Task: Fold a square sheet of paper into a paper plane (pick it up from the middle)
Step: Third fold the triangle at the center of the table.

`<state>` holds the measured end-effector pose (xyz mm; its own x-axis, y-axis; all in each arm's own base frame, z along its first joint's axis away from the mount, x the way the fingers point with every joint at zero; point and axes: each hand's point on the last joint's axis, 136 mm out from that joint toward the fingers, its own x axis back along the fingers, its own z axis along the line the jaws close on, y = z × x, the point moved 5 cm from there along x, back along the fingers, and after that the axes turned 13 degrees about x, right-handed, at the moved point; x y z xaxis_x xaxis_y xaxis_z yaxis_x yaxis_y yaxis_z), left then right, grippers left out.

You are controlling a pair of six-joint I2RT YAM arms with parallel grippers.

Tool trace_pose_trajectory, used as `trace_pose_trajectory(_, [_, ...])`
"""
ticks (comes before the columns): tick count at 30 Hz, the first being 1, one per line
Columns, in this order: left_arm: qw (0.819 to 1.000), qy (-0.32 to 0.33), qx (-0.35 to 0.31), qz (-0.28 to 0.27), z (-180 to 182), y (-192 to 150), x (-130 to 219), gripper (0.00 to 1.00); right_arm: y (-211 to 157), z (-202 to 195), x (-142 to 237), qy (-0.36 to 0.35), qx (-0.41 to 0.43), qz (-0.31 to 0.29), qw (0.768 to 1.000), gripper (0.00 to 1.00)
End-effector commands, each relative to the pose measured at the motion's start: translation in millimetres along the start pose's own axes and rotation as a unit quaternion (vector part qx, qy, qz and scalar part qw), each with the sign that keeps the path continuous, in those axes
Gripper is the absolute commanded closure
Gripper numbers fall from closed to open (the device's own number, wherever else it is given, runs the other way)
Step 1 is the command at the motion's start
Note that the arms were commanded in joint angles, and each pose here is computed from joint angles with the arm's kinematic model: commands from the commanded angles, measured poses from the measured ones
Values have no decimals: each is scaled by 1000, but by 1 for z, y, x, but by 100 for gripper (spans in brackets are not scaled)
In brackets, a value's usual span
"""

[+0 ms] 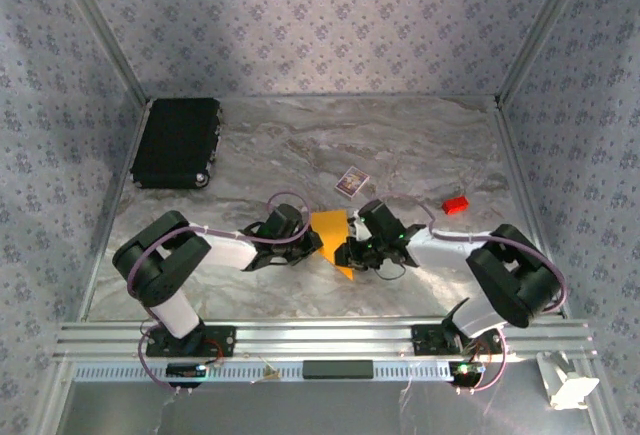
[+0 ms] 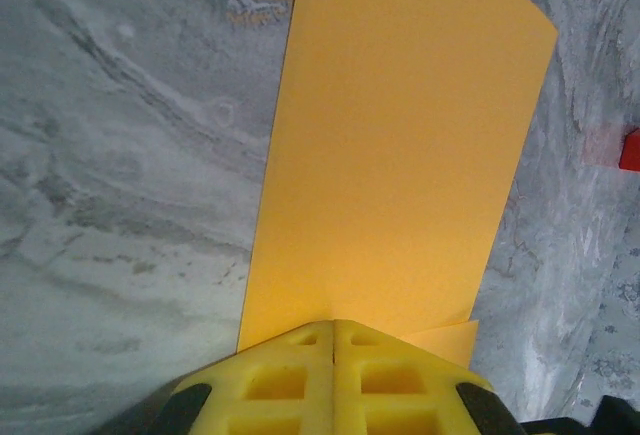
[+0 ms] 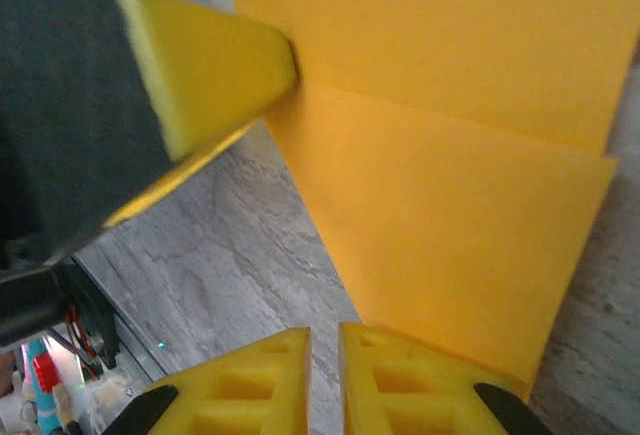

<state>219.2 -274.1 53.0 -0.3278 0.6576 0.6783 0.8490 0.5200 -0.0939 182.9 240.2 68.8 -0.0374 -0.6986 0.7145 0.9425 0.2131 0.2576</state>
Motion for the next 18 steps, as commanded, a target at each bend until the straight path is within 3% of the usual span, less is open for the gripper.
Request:
trace_pose_trajectory(1, [998, 67, 12, -14, 34, 0, 1, 100, -9, -1, -6, 3, 6, 25, 1000, 84])
trace_pose_trajectory(12, [997, 73, 12, -18, 36, 2, 3, 100, -76, -48, 15, -61, -61, 60, 994, 84])
trace_pose_trajectory(18, [998, 63, 6, -20, 31, 1, 4, 100, -54, -41, 41, -78, -39, -11, 996, 83])
